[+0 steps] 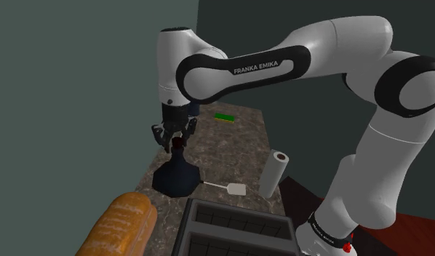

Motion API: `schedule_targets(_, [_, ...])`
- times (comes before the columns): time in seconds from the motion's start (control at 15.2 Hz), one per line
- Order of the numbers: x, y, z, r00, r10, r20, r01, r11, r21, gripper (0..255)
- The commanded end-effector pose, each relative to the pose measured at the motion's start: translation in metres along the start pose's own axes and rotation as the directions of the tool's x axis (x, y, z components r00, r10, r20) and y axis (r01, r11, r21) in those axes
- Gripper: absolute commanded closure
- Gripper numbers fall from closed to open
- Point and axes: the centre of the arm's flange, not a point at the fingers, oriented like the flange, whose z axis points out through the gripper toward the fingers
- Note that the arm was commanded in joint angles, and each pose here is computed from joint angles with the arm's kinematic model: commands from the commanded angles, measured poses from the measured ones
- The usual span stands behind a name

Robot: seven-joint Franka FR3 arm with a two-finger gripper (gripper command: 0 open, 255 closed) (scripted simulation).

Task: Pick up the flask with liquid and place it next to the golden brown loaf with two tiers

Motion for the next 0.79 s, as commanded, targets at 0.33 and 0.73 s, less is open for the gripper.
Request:
schedule_targets(0.33, [0.0, -0.001, 0.035, 1.0, 0.0, -0.002, 0.0, 1.0, 0.002, 255])
schedule_targets(0.73, [0.001, -0.002, 0.063, 1.0, 0.0, -0.002, 0.0, 1.0, 0.002, 255])
